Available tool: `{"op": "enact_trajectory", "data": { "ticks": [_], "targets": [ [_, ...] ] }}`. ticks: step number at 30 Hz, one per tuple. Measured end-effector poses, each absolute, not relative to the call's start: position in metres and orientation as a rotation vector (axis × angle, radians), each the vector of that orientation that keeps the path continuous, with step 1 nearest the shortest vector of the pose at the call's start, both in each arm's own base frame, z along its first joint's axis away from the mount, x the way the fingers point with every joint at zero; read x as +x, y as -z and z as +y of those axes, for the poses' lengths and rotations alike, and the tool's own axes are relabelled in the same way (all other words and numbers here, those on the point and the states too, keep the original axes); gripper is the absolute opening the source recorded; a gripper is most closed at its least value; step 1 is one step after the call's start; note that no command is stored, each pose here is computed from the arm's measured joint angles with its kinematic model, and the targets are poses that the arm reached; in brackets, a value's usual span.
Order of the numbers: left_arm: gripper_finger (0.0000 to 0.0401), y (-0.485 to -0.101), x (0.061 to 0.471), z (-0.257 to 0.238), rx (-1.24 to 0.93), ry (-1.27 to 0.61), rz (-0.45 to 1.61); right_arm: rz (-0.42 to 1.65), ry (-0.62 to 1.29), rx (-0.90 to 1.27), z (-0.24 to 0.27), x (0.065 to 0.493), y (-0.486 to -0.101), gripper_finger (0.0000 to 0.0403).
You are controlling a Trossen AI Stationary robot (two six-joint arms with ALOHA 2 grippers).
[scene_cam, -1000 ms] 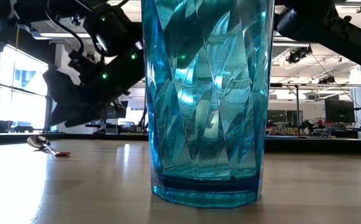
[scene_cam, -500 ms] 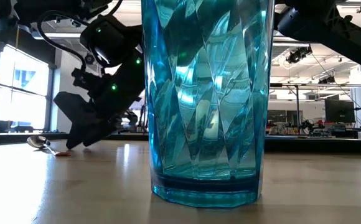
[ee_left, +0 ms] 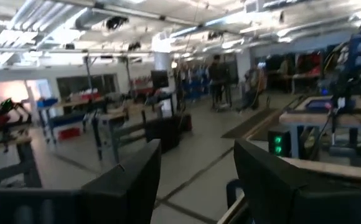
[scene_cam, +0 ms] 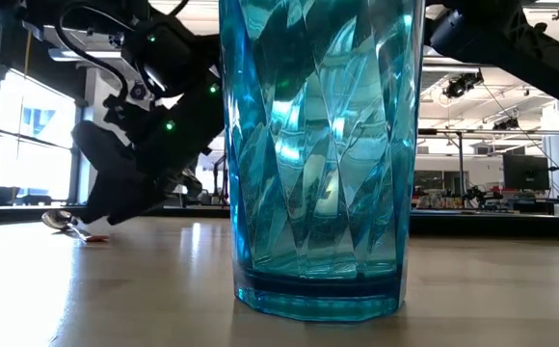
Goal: Pick and place plate/cup/fork/spoon on tray
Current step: Put the orange spoon on the green serving tray to the left of the blue plate
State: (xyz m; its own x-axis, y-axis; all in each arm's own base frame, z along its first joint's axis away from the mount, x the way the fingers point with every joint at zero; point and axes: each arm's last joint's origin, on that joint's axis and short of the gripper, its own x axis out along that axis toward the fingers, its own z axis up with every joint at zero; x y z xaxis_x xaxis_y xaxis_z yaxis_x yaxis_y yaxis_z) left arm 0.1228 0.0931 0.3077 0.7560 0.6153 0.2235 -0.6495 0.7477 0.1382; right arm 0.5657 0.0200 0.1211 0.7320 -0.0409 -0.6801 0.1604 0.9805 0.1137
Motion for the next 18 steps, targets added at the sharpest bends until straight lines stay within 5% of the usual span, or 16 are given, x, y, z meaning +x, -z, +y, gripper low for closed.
{"op": "enact_trajectory", "data": {
  "ticks": [11, 18],
  "targets": [
    [0.0193, -0.309, 0.123, 0.093, 0.213, -0.7, -0.171, 0.672, -0.08, 0.105, 0.047, 0.573, -0.104, 0.0172],
    [0.0193, -0.309, 0.123, 0.093, 0.206, -0.699, -0.174, 0.686, -0.033, 0.061, 0.056, 0.572, -0.096, 0.0172]
  ]
}}
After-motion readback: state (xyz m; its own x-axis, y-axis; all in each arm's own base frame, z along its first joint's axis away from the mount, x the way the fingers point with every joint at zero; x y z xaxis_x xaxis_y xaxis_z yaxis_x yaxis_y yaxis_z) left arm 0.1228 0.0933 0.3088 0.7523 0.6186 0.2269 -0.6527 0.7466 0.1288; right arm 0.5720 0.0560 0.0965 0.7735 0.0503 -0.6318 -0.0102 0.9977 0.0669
